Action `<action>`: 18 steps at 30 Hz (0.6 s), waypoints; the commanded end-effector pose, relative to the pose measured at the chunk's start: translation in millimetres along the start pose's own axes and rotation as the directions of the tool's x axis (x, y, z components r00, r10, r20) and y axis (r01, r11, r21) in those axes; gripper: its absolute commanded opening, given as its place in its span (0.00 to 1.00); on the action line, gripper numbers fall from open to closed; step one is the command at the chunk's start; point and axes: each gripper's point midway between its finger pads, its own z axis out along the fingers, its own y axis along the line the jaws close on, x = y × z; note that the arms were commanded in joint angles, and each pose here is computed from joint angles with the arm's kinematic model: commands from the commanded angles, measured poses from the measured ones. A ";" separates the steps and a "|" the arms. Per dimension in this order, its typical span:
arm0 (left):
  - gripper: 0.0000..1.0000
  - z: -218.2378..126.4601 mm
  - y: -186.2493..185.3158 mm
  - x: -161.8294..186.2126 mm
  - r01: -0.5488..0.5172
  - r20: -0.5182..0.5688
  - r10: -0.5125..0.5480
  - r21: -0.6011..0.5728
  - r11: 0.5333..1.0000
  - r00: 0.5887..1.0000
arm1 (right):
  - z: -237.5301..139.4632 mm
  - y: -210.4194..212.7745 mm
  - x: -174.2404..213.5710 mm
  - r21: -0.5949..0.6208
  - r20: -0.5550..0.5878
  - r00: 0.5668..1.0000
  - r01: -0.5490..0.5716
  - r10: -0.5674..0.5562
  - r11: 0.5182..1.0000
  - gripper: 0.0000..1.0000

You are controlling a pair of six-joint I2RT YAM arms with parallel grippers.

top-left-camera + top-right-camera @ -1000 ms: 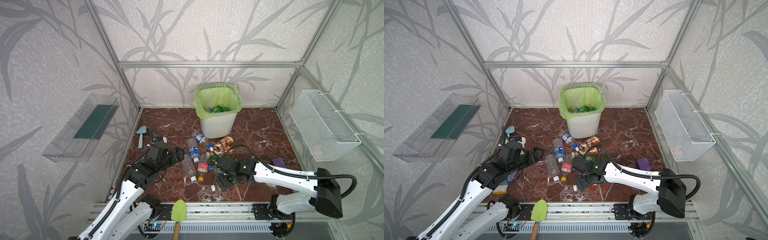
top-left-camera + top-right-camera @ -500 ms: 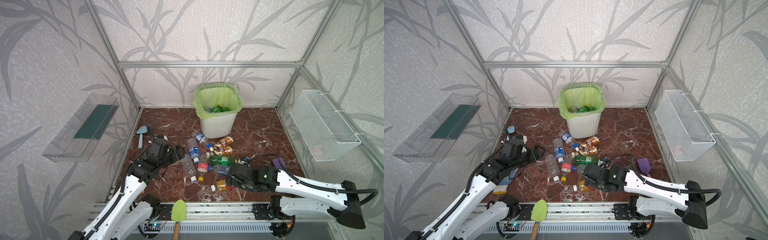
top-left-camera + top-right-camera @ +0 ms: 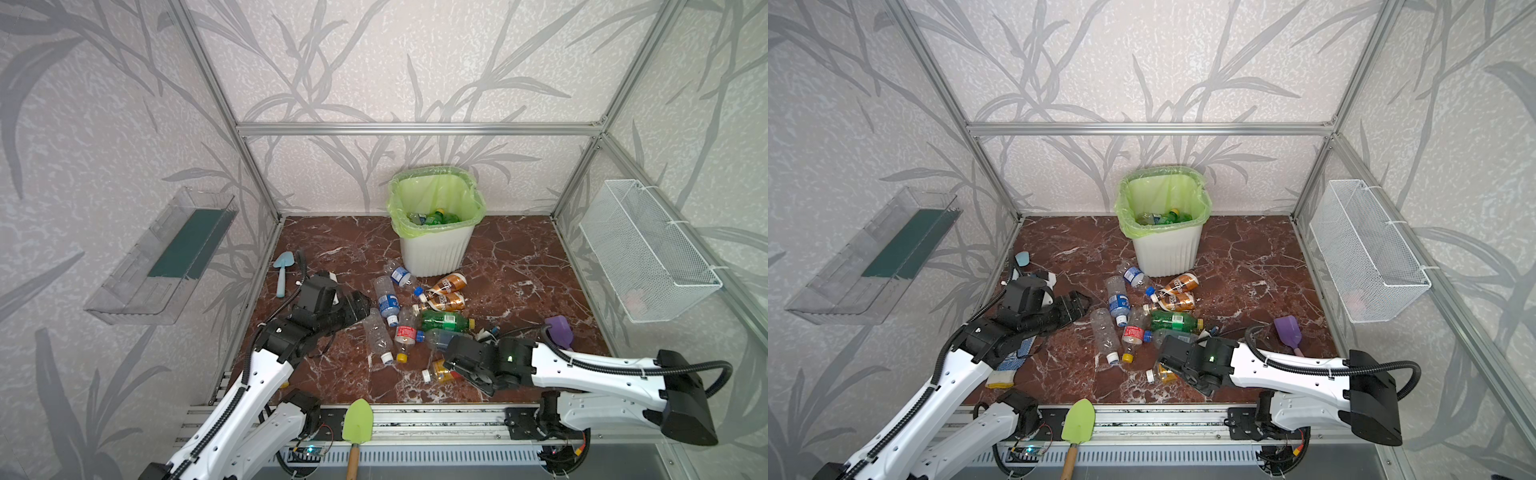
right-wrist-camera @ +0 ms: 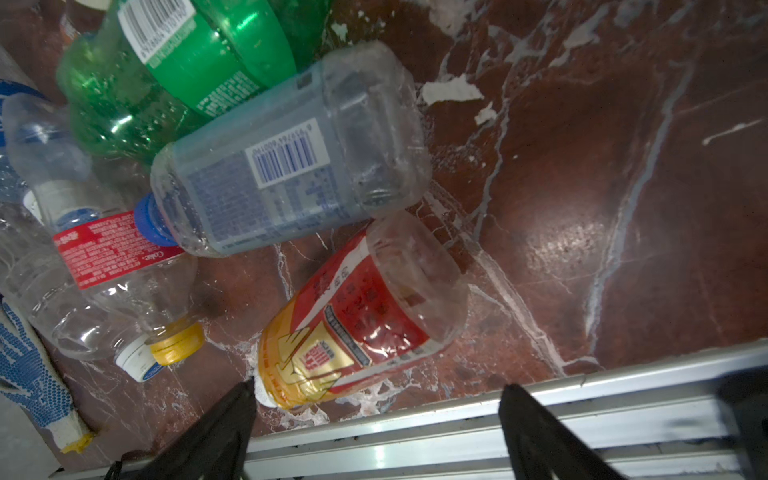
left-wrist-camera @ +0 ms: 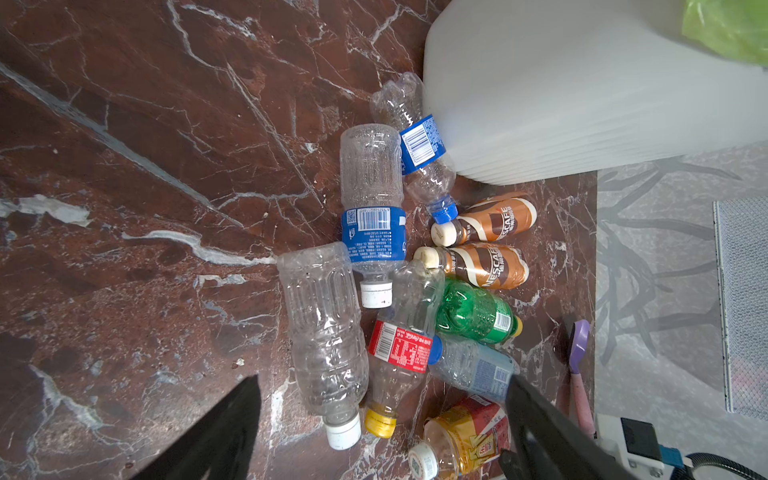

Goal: Throw the plastic bottles in the bin
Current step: 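Grasp the red-and-gold drink bottle with the right gripper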

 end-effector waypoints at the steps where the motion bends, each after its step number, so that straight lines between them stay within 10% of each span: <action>1: 0.91 -1.1 5.2 9.0 -0.006 -0.028 0.006 0.000 1.000 1.000 | 8.9 6.2 -0.4 -0.017 0.031 0.998 -0.056 0.057 0.998 0.93; 18: 0.91 -3.2 3.2 7.7 -0.023 -0.024 0.023 0.011 1.000 0.999 | 46.9 -0.6 4.4 0.043 0.057 0.997 -0.061 0.059 0.997 0.82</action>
